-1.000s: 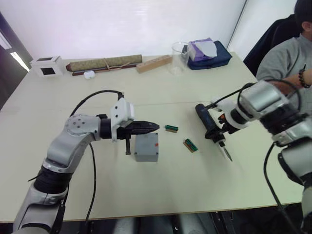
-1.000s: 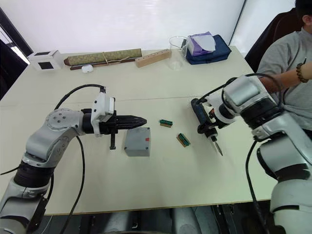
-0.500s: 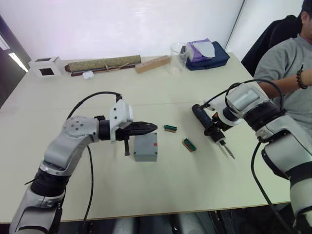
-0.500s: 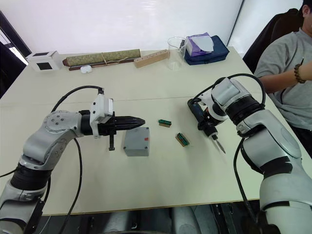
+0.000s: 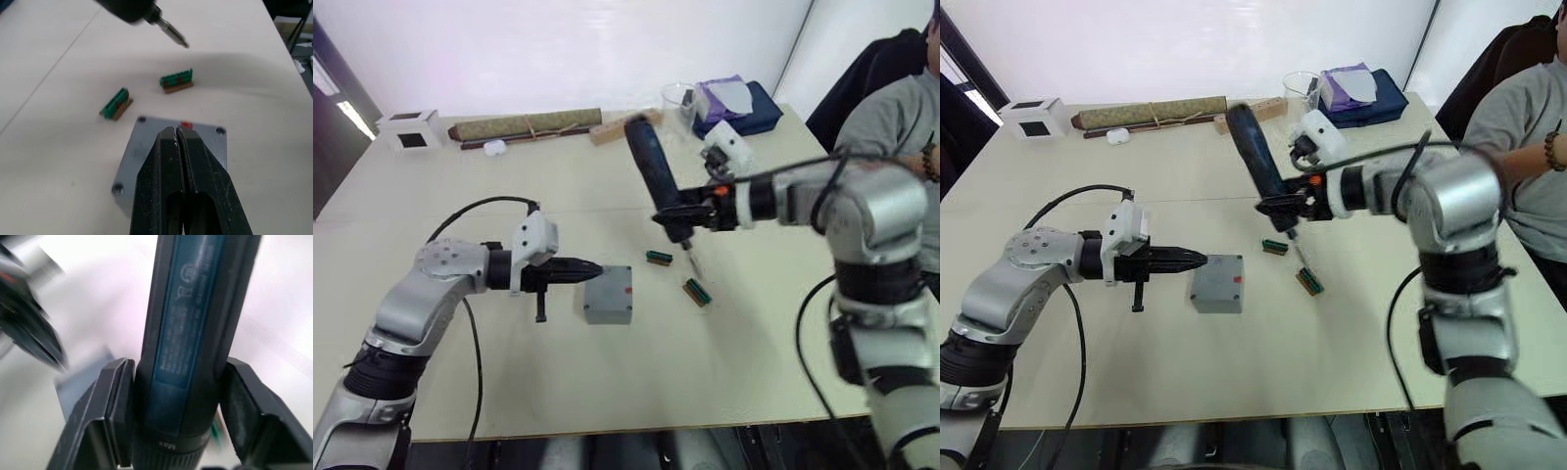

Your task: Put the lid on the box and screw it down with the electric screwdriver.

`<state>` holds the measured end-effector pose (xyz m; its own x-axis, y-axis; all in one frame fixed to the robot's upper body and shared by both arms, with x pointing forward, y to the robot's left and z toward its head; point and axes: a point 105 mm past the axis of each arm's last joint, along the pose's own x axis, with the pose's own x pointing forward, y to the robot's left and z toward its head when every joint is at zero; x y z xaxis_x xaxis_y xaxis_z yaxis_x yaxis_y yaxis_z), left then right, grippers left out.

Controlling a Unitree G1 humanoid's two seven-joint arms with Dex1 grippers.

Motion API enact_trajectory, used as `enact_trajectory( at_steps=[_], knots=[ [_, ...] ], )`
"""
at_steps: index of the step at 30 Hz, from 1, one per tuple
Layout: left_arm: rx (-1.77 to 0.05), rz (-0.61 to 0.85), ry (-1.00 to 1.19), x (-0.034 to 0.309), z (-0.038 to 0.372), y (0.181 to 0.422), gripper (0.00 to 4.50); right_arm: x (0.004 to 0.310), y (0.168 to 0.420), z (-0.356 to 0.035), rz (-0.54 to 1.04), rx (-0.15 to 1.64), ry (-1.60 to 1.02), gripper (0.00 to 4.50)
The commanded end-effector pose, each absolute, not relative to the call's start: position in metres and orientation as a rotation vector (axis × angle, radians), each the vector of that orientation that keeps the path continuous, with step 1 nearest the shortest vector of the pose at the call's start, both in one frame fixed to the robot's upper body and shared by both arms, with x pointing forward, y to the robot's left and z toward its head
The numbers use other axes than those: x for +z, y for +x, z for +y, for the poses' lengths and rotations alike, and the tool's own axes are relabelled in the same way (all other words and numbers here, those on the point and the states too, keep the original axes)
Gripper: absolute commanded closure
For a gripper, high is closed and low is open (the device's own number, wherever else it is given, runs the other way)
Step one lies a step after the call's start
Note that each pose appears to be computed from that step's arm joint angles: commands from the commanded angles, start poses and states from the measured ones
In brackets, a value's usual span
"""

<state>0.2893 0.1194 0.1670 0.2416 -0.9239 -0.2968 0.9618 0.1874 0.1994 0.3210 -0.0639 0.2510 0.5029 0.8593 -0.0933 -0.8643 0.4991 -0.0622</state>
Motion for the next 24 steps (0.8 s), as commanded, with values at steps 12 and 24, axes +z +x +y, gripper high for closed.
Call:
enact_trajectory(
  at_steps=[12, 24],
  knots=[
    [-1.382, 0.162, 0.425, 0.149, 0.11, 0.297, 4.5, 0.26, 0.287, -0.04, -0.47, 0.934, -0.035, 2.37],
    [-1.376, 0.186, 0.458, 0.137, 0.109, 0.304, 4.5, 0.242, 0.292, -0.037, -0.458, 0.88, -0.026, 2.37]
  ],
)
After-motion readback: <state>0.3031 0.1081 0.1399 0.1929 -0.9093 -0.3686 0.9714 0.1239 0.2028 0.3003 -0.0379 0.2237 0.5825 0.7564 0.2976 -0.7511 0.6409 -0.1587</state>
